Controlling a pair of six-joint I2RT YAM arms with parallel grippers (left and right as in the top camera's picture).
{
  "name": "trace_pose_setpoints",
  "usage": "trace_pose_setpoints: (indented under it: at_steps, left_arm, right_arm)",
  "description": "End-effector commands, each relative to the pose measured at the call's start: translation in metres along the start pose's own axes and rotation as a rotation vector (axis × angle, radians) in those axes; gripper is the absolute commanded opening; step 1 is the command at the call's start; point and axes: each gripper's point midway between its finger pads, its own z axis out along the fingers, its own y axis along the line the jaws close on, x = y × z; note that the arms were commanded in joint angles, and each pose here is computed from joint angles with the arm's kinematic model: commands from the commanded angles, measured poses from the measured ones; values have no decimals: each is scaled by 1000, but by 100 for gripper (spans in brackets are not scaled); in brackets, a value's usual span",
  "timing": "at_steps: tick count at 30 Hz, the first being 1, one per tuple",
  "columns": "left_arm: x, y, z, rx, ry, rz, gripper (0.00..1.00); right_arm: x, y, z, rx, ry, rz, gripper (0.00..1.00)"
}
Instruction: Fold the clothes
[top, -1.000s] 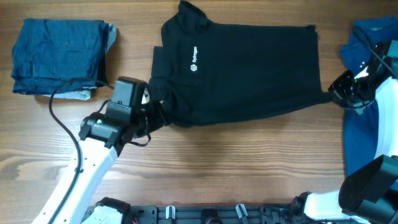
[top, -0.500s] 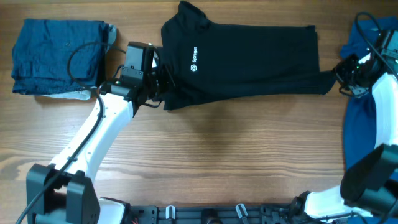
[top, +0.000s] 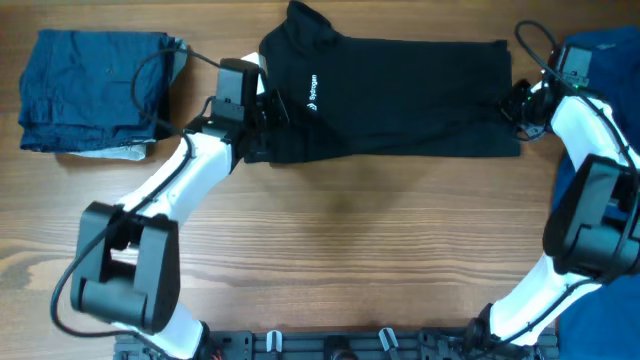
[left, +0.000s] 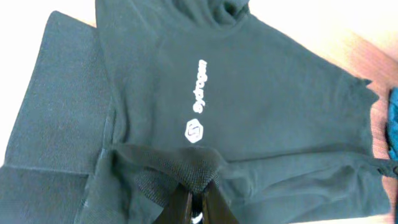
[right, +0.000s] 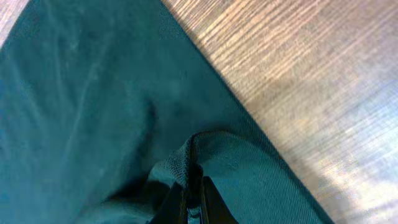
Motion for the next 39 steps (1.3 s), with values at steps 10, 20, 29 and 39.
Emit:
trace_pose_setpoints:
  at_steps: [10, 20, 29, 39]
  left_arm:
    - [-81, -40, -44, 7, -91, 156, 100]
    - [47, 67, -61, -364, 394, -34, 97]
    - [72, 89, -31, -318, 438, 149, 97]
    - [46, 123, -37, -269, 360, -247, 83]
  right_arm:
    - [-54, 47, -62, -93, -207, -381, 91]
    - [58, -39, -75, 174, 216, -319, 76]
    - [55, -51, -45, 206, 186, -353, 70]
    - [57, -51, -45, 205, 194, -351, 70]
